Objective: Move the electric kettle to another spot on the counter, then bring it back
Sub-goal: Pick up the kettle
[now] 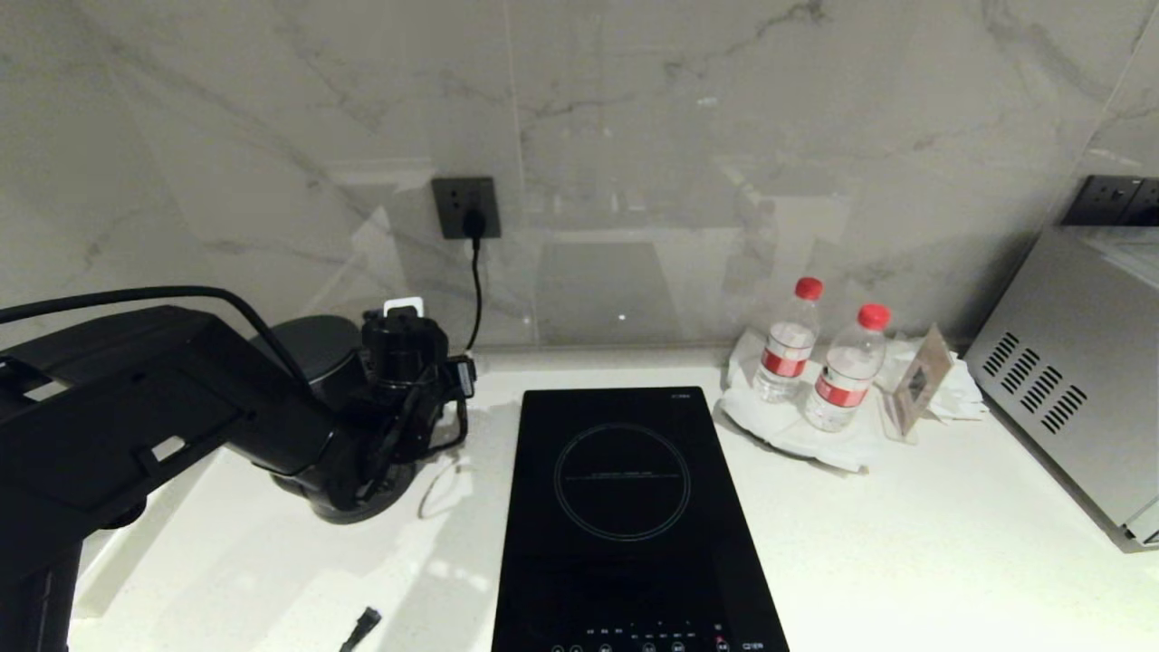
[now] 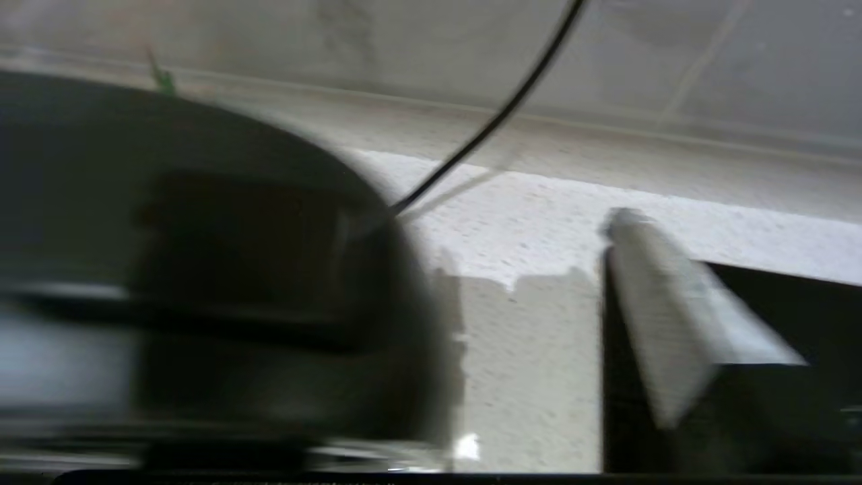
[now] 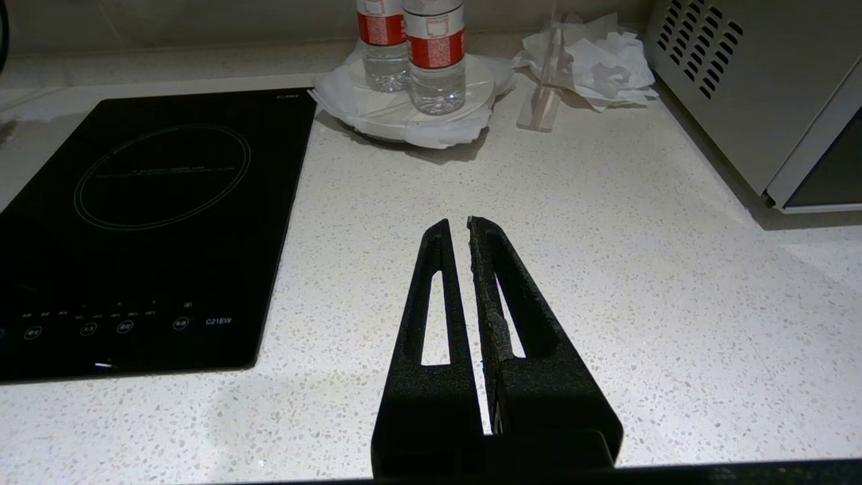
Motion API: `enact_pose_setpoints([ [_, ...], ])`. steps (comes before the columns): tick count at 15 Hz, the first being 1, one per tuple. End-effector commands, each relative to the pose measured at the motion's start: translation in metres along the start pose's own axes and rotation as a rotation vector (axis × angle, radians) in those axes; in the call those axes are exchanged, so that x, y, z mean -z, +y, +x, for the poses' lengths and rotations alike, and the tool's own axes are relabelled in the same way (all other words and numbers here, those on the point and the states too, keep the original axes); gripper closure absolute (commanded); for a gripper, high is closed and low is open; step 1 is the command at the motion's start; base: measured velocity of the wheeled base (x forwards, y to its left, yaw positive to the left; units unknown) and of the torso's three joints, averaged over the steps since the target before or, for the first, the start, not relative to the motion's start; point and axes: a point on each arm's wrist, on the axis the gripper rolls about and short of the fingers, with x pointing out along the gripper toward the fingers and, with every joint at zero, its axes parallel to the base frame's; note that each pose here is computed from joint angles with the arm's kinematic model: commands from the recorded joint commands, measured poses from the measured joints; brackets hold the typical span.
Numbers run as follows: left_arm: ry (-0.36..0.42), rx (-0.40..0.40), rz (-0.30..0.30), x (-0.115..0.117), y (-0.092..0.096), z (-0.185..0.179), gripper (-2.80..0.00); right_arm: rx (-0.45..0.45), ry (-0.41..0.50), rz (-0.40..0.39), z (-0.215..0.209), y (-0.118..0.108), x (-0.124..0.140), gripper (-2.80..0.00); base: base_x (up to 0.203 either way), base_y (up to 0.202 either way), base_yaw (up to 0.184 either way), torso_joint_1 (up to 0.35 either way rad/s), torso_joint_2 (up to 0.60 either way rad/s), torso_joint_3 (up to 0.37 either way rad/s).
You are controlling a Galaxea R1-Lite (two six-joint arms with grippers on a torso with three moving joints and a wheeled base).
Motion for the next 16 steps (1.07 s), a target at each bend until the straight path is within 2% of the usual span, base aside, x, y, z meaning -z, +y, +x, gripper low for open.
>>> enact_pose_setpoints([
  [1,-0.006,-0.003,-0.005,-0.001,0.001,-0.001,0.00,0.000,0.000,0.000,0.000,0.000,0.000,0.00,0.000,0.000,0.000,0.000,0.00,0.000],
  [10,-0.005,-0.019,-0.007,-0.001,0.006,0.003,0.00,-0.001,0.000,0.000,0.000,0.000,0.000,0.00,0.000,0.000,0.000,0.000,0.00,0.000],
  [13,-0.023,-0.027,-0.013,-0.008,0.009,0.005,0.00,-0.002,0.000,0.000,0.000,0.000,0.000,0.00,0.000,0.000,0.000,0.000,0.00,0.000],
  [16,-0.038,-0.036,-0.020,-0.026,0.012,0.005,0.00,0.001,0.000,0.000,0.000,0.000,0.000,0.00,0.000,0.000,0.000,0.000,0.00,0.000],
])
